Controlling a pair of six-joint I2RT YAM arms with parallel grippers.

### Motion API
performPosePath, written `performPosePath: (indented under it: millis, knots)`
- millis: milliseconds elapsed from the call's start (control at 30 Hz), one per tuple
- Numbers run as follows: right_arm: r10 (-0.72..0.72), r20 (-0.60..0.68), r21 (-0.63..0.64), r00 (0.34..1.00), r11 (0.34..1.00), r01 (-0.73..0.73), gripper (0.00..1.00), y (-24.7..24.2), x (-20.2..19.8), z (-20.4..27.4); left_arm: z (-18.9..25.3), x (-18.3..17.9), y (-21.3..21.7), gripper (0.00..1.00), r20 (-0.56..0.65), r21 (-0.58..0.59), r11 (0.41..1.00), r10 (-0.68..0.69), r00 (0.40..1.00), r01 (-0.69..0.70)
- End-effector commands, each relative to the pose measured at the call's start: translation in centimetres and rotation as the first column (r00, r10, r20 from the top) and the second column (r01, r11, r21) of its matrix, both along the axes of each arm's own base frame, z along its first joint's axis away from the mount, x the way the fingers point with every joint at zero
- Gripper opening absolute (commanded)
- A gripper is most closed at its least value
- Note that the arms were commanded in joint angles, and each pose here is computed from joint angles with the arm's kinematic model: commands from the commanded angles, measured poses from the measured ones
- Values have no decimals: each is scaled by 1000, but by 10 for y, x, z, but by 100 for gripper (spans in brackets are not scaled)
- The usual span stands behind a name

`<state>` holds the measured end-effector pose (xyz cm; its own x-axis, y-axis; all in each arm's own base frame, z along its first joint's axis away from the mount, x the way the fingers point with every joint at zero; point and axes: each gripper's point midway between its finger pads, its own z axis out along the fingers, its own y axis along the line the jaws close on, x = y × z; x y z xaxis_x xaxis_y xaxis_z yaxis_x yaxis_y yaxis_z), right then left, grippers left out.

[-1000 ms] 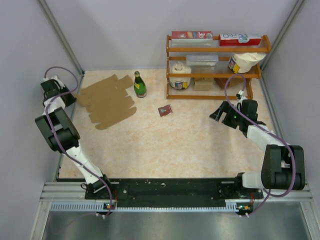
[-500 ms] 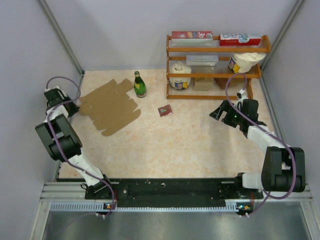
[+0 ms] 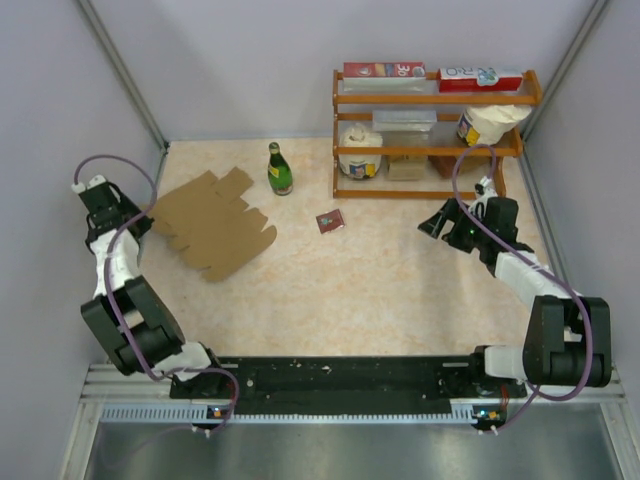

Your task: Fold the paper box

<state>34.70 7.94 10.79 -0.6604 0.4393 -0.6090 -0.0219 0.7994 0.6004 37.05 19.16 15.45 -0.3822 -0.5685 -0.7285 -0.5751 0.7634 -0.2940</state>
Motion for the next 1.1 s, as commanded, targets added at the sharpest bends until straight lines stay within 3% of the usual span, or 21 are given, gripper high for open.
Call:
performPosePath:
  millis: [0,300,633,1067]
  knots:
    - [0,89,25,996,1000,-3,89,0,7,24,10,-29,-25,0,22,-55,998,8,1000,-7]
    - [-7,107,15,994,1000,6,89,-2,6,32,11,-76,-88,0,60,-231,973,-13,998,26]
    - [-28,107,-15,994,999,29,89,-8,6,38,16,-128,-140,0,73,-317,948,10,997,14]
    - [-40,107,-15,993,999,42,89,-9,1,55,3,-175,-172,0,9,-291,956,-20,1000,22]
